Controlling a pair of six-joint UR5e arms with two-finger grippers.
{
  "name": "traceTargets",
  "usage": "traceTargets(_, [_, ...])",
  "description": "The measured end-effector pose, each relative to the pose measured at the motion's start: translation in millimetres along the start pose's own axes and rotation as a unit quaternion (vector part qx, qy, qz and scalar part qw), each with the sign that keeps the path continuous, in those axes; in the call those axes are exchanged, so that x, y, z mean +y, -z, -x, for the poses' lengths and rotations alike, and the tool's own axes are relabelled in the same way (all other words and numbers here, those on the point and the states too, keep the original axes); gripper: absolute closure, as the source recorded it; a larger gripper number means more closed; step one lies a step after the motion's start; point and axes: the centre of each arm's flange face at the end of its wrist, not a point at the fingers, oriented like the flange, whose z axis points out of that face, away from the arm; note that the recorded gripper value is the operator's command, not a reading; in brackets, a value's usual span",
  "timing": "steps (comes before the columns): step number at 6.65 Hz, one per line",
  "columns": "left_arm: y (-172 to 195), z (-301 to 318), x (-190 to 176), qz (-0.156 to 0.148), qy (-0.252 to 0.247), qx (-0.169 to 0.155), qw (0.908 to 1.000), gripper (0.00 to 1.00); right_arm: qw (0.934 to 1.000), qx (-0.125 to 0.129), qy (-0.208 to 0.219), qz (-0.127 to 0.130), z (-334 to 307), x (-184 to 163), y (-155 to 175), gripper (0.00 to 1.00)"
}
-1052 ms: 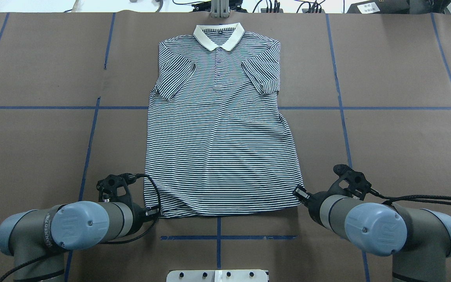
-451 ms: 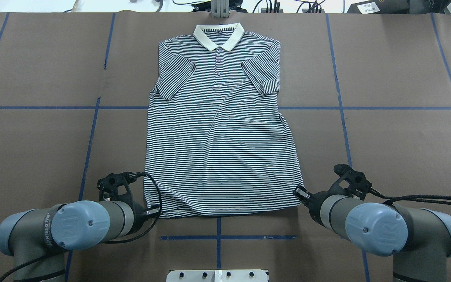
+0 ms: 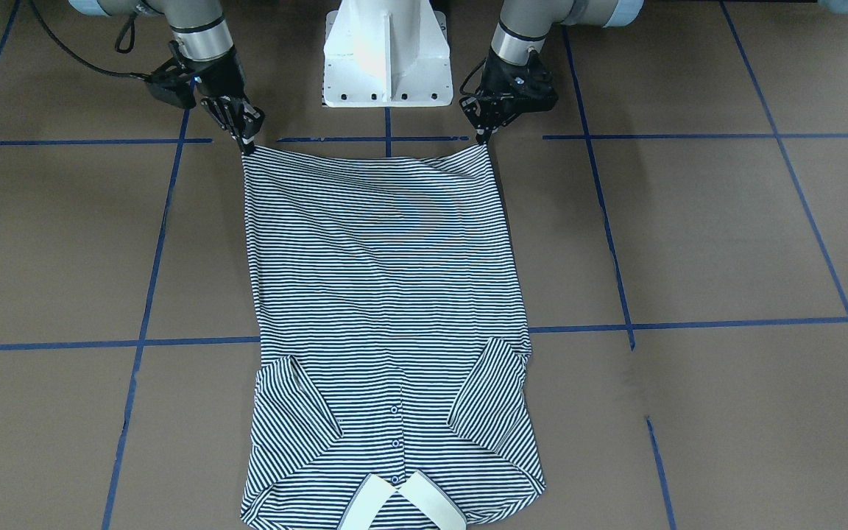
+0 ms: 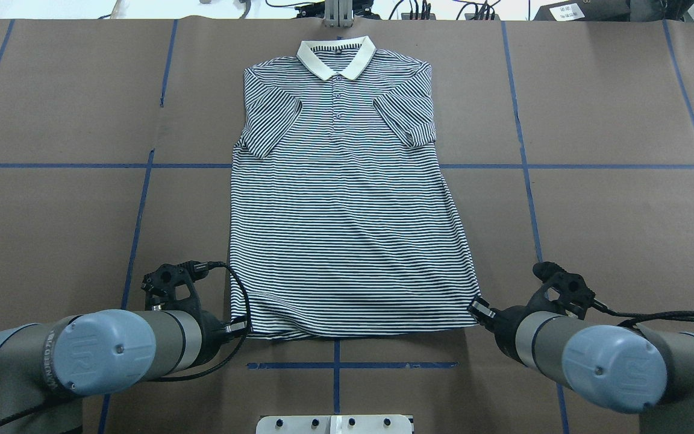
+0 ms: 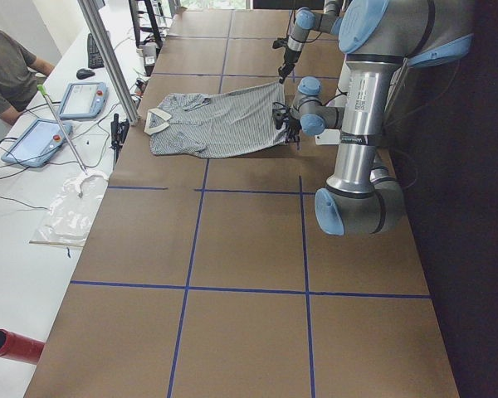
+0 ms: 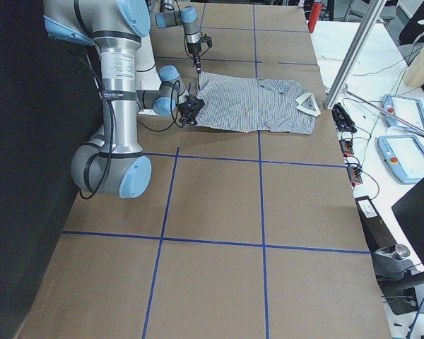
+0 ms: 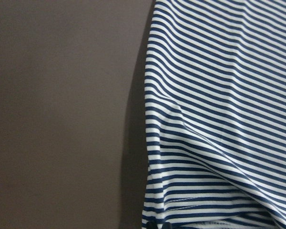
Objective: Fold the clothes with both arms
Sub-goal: 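Grasp both hem corners with the left and right grippers, then lift the hem with both grippers and fold it up toward the collar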
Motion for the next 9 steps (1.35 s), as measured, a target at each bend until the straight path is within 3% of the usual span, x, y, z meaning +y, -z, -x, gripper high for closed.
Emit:
traceTargets(3, [31.8,-2.4,16.4,0.027,0.024,0.02,0.9991,1.0,0.9997,0.005,-0.002,0.022,-15.8,11.1,42.1,1.0])
traceTargets(5, [55.9,-9.7,15.2,0.035,0.027,0.043,0.9981,1.0,0.9998,0.007,-0.012,0.011,-6.0,2.0,65.4,1.0])
traceTargets(7, [63.9,-31.4,-48.5,-0.022,0.017,0.061,0.9977,1.0,0.9992,-0.024,-0.02,-0.024,41.7,-30.4,63.5,1.0])
traceTargets(9, [43.2,-55.6,-141.2,-0.096,-0.005,0.041,0.9945,1.0,0.9978,-0.021,-0.007,-0.062,129.8,-87.2,29.9,1.0])
